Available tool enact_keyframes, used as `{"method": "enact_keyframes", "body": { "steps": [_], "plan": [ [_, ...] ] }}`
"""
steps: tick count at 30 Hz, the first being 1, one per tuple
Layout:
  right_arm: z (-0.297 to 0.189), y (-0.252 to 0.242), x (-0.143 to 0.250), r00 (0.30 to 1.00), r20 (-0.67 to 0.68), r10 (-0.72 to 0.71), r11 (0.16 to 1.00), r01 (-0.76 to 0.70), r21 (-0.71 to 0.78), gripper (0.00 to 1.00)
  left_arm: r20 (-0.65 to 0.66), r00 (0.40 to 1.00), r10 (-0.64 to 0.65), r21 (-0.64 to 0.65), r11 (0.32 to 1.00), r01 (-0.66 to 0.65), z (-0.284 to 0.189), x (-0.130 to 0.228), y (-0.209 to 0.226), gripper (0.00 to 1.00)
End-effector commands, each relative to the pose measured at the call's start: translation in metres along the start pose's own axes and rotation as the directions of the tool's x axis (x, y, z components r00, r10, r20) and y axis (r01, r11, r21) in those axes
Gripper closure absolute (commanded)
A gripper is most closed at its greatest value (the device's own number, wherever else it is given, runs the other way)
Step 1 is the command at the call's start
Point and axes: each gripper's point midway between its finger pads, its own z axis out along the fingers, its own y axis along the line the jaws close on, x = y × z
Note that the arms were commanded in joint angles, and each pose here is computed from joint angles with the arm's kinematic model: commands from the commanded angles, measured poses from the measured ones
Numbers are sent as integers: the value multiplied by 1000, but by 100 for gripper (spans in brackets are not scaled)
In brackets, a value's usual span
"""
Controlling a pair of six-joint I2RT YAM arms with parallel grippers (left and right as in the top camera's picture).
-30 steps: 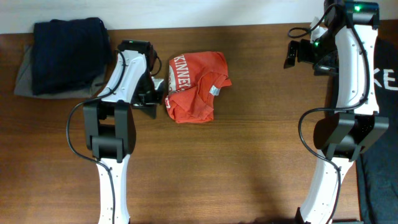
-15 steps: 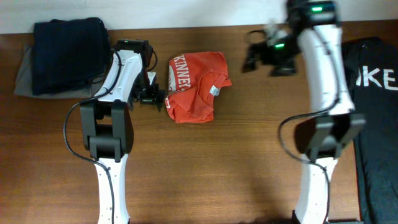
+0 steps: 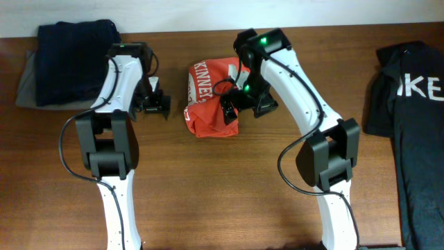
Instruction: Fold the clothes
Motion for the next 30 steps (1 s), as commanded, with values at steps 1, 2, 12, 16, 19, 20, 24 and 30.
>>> {"method": "enact_keyframes", "body": {
  "steps": [1,2,12,16,19,20,24,30],
  "plan": [
    [12,-5,-3,999,4,-46,999,46,17,3,19,999,-26,27,999,25,-5,-3,3,4],
    [17,-6,-8,998,18,-59,998,59,18,3,19,999,-25,41,999,24,-5,-3,0,4],
    [54,-7,-35,988,110,-113,992,118,-41,34,18,1000,-25,61,998,24,-5,-3,-3,4],
    [63,-8,-33,988,102,-111,992,116,-44,38,21,999,-25,61,998,24,-5,-3,-3,4],
    [64,-7,-34,987,107,-118,991,123,-42,47,29,999,-25,62,998,23,-5,-5,-3,4],
    [64,-6,-35,986,111,-121,991,126,-42,53,32,999,-25,62,998,23,-5,-6,-3,4],
    [65,-3,-37,984,121,-129,990,135,-40,71,32,999,-25,62,998,23,-5,-6,-3,4],
    [65,-5,-36,988,114,-107,993,113,-39,96,32,999,-25,62,998,23,-5,-6,-3,4]
  ]
}}
